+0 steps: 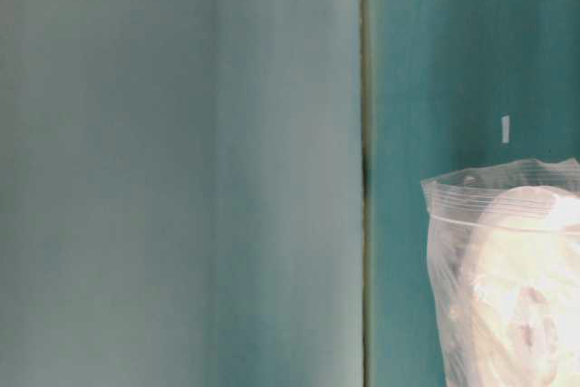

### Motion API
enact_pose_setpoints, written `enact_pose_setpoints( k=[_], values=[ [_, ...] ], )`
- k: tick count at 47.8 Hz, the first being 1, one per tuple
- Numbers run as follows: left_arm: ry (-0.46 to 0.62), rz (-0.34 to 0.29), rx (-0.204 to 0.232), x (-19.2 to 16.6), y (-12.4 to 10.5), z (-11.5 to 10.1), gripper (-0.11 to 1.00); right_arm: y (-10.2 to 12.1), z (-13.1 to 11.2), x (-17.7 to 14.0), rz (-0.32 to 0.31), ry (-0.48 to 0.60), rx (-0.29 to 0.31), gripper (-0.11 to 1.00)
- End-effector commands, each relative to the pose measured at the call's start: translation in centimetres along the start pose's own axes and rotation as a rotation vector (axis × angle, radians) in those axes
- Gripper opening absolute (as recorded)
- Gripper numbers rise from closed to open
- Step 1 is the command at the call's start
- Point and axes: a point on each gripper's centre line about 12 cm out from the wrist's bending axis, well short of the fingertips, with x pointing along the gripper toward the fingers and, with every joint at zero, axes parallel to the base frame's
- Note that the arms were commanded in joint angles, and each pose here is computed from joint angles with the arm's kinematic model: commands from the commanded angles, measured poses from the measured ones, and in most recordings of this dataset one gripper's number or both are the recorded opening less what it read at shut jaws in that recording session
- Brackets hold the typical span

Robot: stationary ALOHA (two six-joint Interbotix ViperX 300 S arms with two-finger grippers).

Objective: Take out the reel from the clear zip bag.
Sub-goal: 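Move the left gripper to the zip edge of the clear bag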

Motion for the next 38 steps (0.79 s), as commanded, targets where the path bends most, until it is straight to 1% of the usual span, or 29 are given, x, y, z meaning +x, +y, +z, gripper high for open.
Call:
enact_pose_setpoints(
  k=[1, 2, 4, 6, 8, 11, 15, 16, 17, 19, 20, 24, 28, 32, 34, 38],
  values=[
    [0.014, 0.001, -0.025, 1.2, 0.0, 0.3, 0.14, 0.0, 0.2, 0.3, -0.002, -0.005, 0.026, 0.10],
    [0.020, 0.002, -0.040, 1.4, 0.1, 0.2, 0.14, -0.1, 0.1, 0.3, -0.006, 0.000, 0.042, 0.10],
    [0.018, 0.003, -0.083, 1.8, 0.1, 0.4, 0.09, -0.2, -0.1, 0.4, -0.016, 0.007, 0.081, 0.07],
    [0.009, 0.002, -0.140, 2.3, 0.1, 0.7, 0.04, -0.3, -0.2, 0.4, -0.027, 0.010, 0.127, 0.02],
    [-0.002, 0.006, -0.204, 2.5, 0.2, 0.8, 0.01, -0.5, -0.3, 0.6, -0.041, 0.014, 0.174, 0.00],
    [0.002, 0.011, -0.301, 2.8, 0.3, 0.4, 0.00, -0.7, -0.7, 0.7, -0.057, 0.029, 0.227, 0.00],
    [0.038, 0.023, -0.416, 3.1, 0.4, -0.7, 0.00, -0.9, -1.1, 1.0, -0.072, 0.047, 0.283, 0.00],
    [0.046, 0.027, -0.439, 3.2, 0.4, -1.0, 0.00, -1.0, -1.2, 1.0, -0.077, 0.051, 0.295, 0.00],
    [0.059, 0.033, -0.477, 3.3, 0.5, -1.4, 0.00, -1.0, -1.4, 1.2, -0.082, 0.056, 0.308, 0.00],
    [0.078, 0.045, -0.529, 3.4, 0.6, -2.0, 0.00, -1.2, -1.6, 1.3, -0.095, 0.066, 0.340, 0.00],
    [0.084, 0.050, -0.553, 3.4, 0.7, -2.2, 0.00, -1.4, -1.8, 1.4, -0.107, 0.072, 0.368, 0.00],
    [0.102, 0.082, -0.660, 3.6, 1.1, -3.0, 0.00, -1.9, -2.5, 1.9, -0.146, 0.095, 0.443, 0.00],
    [0.116, 0.125, -0.758, 3.6, 1.7, -3.8, 0.00, -2.2, -3.3, 2.3, -0.175, 0.120, 0.492, 0.00],
    [0.135, 0.164, -0.832, 3.4, 2.2, -4.9, 0.00, -2.3, -4.0, 2.7, -0.189, 0.147, 0.514, 0.00],
    [0.146, 0.180, -0.850, 3.3, 2.4, -5.4, 0.00, -2.3, -4.4, 2.9, -0.194, 0.161, 0.519, 0.00],
    [0.184, 0.201, -0.864, 3.0, 2.4, -6.6, 0.00, -2.4, -4.9, 3.5, -0.202, 0.184, 0.533, 0.00]
  ],
)
